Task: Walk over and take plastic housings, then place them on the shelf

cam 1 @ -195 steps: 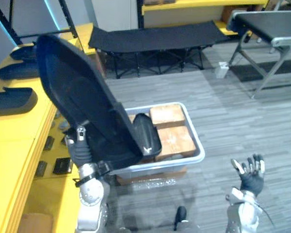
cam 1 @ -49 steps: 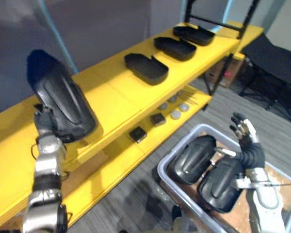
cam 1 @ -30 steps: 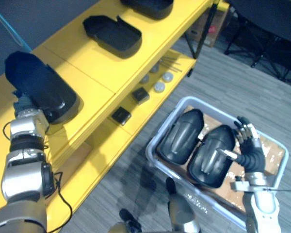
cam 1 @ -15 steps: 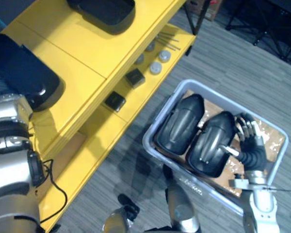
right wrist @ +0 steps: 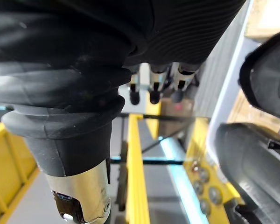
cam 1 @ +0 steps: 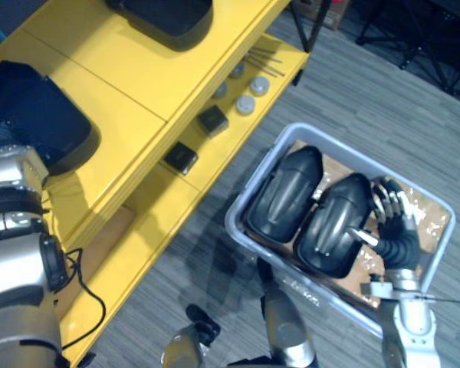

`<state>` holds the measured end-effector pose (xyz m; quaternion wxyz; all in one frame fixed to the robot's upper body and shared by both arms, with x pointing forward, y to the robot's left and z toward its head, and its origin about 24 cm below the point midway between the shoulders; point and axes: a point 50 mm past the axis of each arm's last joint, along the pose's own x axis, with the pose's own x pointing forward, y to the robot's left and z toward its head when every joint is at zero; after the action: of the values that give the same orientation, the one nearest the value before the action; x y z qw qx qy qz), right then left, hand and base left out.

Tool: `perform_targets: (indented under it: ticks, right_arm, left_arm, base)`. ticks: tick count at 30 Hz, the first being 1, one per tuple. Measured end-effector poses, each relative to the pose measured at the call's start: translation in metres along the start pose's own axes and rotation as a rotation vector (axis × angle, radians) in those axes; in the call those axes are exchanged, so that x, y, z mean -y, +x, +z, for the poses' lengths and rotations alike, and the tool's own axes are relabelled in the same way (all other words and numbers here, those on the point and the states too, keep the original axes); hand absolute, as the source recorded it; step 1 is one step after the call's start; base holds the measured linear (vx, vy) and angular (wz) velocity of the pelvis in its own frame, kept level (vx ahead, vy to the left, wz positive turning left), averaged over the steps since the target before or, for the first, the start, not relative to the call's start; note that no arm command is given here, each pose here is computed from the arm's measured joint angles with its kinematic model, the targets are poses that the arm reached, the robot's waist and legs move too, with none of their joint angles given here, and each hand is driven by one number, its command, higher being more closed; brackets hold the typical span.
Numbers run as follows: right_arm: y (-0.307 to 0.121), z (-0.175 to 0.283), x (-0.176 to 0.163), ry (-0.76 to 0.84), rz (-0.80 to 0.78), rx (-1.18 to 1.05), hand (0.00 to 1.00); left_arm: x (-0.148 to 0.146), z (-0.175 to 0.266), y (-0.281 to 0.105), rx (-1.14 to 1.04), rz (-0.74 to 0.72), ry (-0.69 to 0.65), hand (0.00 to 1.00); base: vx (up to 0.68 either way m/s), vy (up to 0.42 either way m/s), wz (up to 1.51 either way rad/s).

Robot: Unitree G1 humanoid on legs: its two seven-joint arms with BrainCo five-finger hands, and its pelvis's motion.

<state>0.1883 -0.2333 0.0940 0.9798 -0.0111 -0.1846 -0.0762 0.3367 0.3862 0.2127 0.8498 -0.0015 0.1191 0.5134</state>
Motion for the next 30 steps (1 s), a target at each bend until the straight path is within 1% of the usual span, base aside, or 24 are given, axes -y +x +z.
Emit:
perform_targets:
  ticks: [4, 7, 9, 10, 12, 15, 16, 21, 23, 24, 25, 28, 30]
  right_arm:
    - [0.0, 0.0, 0.0, 0.005, 0.005, 0.0, 0.0]
    - [0.0, 0.0, -0.001, 0.004, 0.016, 0.0, 0.0]
    - [0.0, 0.0, -0.001, 0.005, 0.019, 0.001, 0.0]
    - [0.0, 0.0, -0.001, 0.005, 0.019, 0.002, 0.0]
    - [0.0, 0.0, -0.001, 0.005, 0.02, 0.001, 0.0]
    - [0.0, 0.0, -0.001, 0.004, 0.021, 0.004, 0.0]
    - [0.0, 0.0, -0.001, 0.002, 0.021, 0.004, 0.0]
    - [0.001, 0.008, -0.004, -0.02, 0.033, 0.045, 0.0]
    - [0.0, 0.008, -0.003, -0.039, 0.02, 0.047, 0.0]
    - [-0.001, 0.011, -0.002, -0.039, 0.003, 0.081, 0.0]
    - [0.0, 0.016, -0.002, -0.036, -0.015, 0.128, 0.0]
    - [0.002, 0.02, -0.003, -0.036, -0.024, 0.171, 0.0]
    - [0.004, 0.022, -0.01, -0.031, -0.006, 0.204, 0.0]
  left_arm:
    - [-0.005, -0.002, 0.003, -0.032, 0.017, -0.068, 0.0]
    - [-0.006, -0.004, 0.003, -0.057, 0.034, -0.155, 0.0]
    - [-0.01, -0.009, 0.006, -0.084, 0.042, -0.258, 0.0]
    - [-0.011, -0.01, 0.007, -0.087, 0.049, -0.289, 0.0]
    - [-0.011, -0.014, 0.008, -0.084, 0.059, -0.312, 0.0]
    - [-0.012, -0.013, 0.008, -0.072, 0.07, -0.387, 0.0]
    - [-0.009, -0.012, 0.007, -0.058, 0.052, -0.429, 0.0]
    - [0.006, -0.023, -0.001, 0.002, -0.058, -0.506, 0.0]
    - [0.01, -0.031, -0.005, 0.036, -0.078, -0.494, 0.0]
    - [0.012, -0.032, -0.006, 0.035, -0.087, -0.517, 0.0]
    - [0.011, -0.029, -0.006, 0.056, -0.101, -0.536, 0.0]
    - [0.012, -0.026, -0.006, 0.088, -0.127, -0.55, 0.0]
    - [0.008, -0.029, -0.008, 0.122, -0.126, -0.548, 0.0]
  base:
    - [0.0, 0.0, 0.0]
    - [0.0, 0.0, 0.0]
    - [0.0, 0.0, 0.0]
    - [0.0, 0.0, 0.0]
    - [-0.03, -0.01, 0.02]
    - [-0.03, -0.01, 0.01]
    - [0.0, 0.0, 0.0]
    - [0.01, -0.001, 0.0]
    - [0.05, -0.006, 0.07]
    - [0.06, 0.004, 0.12]
    - [0.05, 0.005, 0.1]
    - [0.01, 0.005, 0.0]
    - [0.03, 0.002, 0.07]
